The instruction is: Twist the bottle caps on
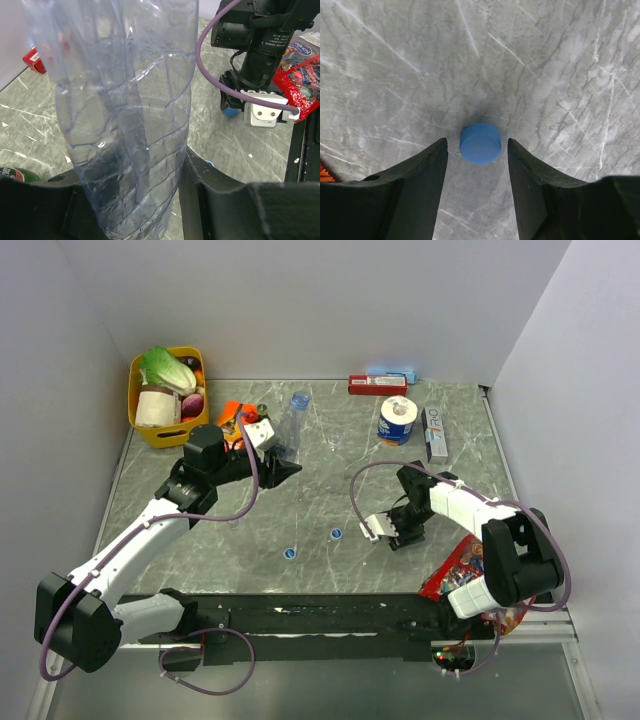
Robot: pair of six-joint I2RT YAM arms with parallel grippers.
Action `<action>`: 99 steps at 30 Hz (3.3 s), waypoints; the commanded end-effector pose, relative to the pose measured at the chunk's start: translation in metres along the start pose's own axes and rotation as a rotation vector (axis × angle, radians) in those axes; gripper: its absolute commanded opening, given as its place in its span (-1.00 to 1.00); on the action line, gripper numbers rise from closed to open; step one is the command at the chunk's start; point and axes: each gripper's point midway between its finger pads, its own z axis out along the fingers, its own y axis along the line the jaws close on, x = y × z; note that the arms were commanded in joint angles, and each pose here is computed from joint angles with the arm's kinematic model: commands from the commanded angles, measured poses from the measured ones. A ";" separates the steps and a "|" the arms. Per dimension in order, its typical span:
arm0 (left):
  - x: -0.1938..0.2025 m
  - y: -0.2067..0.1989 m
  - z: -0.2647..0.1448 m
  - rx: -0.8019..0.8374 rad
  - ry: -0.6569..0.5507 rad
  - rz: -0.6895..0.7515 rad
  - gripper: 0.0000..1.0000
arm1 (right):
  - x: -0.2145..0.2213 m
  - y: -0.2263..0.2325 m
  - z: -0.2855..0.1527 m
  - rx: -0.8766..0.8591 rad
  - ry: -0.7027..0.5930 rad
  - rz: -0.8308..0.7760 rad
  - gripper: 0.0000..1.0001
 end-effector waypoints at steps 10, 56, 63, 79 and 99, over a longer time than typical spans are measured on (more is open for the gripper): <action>-0.007 0.001 0.002 0.006 -0.034 0.021 -0.97 | 0.003 -0.005 0.001 0.013 0.006 0.013 0.02; 0.061 -0.151 0.033 0.439 -0.044 0.214 -0.98 | -0.232 0.009 -0.319 0.560 -0.384 -0.202 -0.54; 0.068 -0.158 0.032 0.453 -0.059 0.264 -0.98 | -0.241 0.017 -0.297 0.453 -0.369 -0.354 -0.53; 0.071 -0.151 0.030 0.411 -0.062 0.297 -0.98 | -0.251 0.039 -0.263 0.256 -0.373 -0.478 -0.52; 0.072 -0.143 0.032 0.363 -0.074 0.338 -0.98 | -0.242 0.028 -0.233 0.213 -0.328 -0.417 -0.53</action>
